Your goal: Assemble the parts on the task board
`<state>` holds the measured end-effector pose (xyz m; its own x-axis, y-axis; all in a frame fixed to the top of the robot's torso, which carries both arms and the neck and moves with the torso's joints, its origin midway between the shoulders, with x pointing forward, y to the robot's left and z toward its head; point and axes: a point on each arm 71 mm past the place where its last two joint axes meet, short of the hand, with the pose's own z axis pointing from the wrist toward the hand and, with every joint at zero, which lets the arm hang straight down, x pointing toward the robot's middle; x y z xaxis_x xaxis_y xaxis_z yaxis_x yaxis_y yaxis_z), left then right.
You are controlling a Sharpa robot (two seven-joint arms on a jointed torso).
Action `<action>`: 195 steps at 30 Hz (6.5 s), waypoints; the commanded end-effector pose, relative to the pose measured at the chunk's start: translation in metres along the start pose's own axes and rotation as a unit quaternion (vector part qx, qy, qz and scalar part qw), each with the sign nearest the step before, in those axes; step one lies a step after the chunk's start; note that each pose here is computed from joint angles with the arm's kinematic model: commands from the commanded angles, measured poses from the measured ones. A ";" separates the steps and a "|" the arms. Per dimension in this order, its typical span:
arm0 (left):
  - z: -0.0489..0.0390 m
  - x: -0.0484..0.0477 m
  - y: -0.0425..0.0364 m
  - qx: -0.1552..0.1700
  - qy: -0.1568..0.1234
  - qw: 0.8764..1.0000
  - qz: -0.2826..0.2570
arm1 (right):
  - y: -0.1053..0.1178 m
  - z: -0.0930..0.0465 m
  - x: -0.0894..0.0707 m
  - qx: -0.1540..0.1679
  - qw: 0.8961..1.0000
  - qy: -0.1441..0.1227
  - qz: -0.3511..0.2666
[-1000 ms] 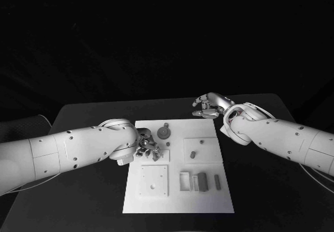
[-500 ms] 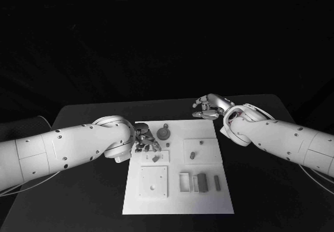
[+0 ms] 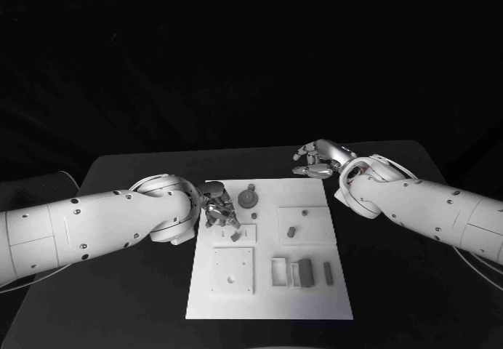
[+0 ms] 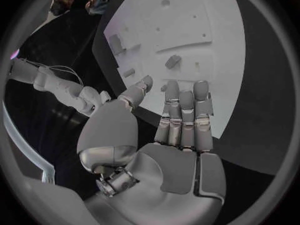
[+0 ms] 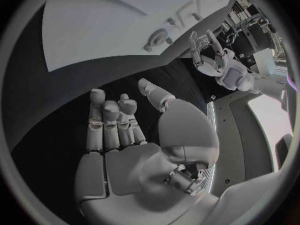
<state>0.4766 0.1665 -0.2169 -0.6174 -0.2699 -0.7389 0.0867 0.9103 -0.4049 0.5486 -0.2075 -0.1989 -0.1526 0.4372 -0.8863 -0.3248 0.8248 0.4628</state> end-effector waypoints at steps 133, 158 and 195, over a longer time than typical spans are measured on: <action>0.0222 0.0268 -0.0153 0.003 0.051 0.991 0.124 | 0.003 0.000 0.009 -0.004 1.000 0.012 0.003; 0.0244 0.0205 0.0082 -0.078 0.064 0.994 0.035 | 0.003 0.000 0.009 -0.003 1.000 0.015 0.003; 0.0287 0.0186 0.0024 -0.078 0.043 0.996 0.005 | 0.002 -0.001 0.009 -0.002 1.000 0.016 0.003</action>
<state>0.4879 0.1567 -0.2474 -0.6815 -0.2429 -0.6903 -0.0347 0.9530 -0.3010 0.5465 -0.2028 -0.2052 -0.1733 0.4366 -0.8828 -0.3230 0.8216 0.4697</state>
